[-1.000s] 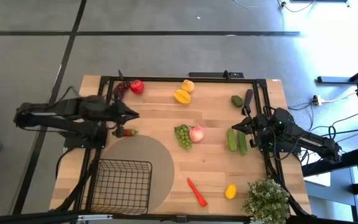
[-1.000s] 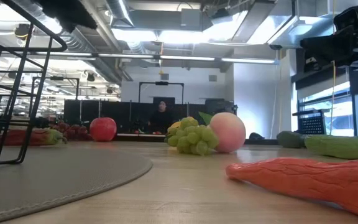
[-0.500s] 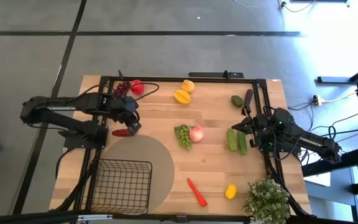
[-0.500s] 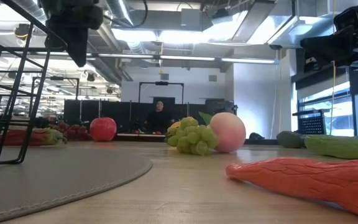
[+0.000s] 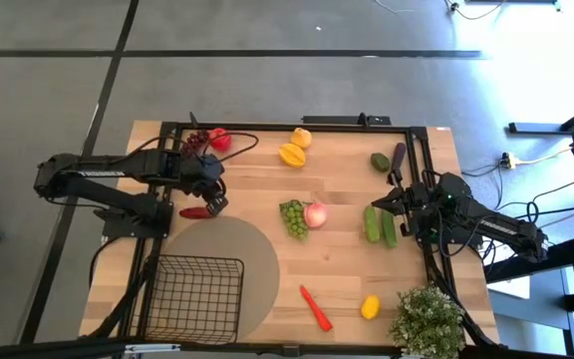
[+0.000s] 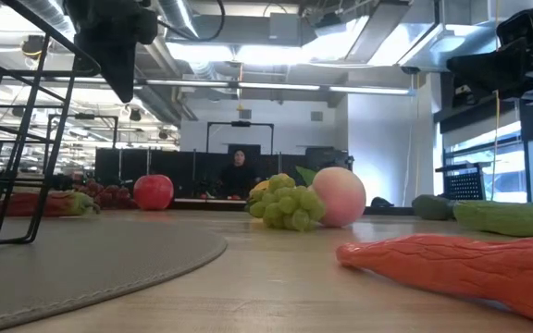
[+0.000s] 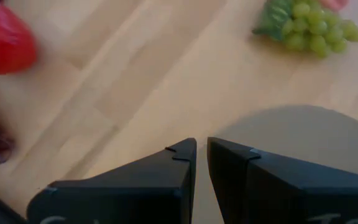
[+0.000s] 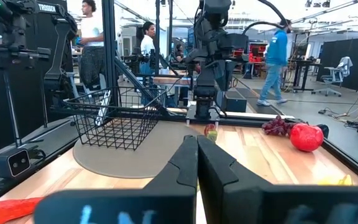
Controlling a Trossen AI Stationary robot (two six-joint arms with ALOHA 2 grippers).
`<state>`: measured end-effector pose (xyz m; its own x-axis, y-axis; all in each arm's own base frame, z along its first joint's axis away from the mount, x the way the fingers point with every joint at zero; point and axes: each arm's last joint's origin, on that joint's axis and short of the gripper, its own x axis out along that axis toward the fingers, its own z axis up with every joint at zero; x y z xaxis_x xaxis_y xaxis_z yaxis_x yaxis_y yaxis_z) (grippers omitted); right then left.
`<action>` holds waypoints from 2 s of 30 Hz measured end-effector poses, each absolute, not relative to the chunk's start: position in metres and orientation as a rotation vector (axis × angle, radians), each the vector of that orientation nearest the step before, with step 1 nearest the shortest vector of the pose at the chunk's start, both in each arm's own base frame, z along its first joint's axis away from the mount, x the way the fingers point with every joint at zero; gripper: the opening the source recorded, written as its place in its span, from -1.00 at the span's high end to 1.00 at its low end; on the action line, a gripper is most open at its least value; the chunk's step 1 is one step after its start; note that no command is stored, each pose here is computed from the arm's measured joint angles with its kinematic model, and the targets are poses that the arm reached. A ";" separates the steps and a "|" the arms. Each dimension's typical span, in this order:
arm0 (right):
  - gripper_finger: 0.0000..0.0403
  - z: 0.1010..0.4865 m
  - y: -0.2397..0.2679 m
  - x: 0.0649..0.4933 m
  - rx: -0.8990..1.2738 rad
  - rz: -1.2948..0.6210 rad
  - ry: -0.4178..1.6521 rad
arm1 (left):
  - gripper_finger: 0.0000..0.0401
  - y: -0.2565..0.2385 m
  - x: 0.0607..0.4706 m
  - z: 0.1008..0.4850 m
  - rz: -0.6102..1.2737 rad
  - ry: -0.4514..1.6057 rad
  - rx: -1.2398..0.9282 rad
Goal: Build produce basket
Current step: Put the red apple into the wire basket
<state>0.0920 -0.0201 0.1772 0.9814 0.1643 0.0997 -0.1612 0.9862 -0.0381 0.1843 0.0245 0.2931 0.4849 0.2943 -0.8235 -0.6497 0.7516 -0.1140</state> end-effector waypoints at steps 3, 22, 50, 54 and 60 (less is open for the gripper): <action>1.00 0.177 -0.021 0.092 -0.025 0.144 -0.104 | 0.84 0.029 0.184 0.294 0.748 0.818 -0.491; 1.00 0.178 -0.027 0.092 -0.021 -0.064 -0.110 | 0.84 0.133 0.159 0.294 1.174 0.520 -0.906; 1.00 0.177 -0.027 0.092 -0.018 -0.064 -0.109 | 0.84 0.179 0.165 0.266 1.109 0.583 -1.043; 1.00 0.177 -0.027 0.092 -0.020 -0.065 -0.109 | 0.84 0.177 0.167 0.266 1.037 0.593 -1.084; 1.00 0.177 -0.027 0.092 -0.019 -0.064 -0.109 | 0.84 0.174 0.170 0.266 1.010 0.604 -1.080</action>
<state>0.0923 -0.0266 0.1774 0.9920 -0.0631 0.1091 0.0652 0.9978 -0.0155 0.1696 0.1739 0.2665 0.4428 0.3692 -0.8171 -0.8946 0.1202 -0.4304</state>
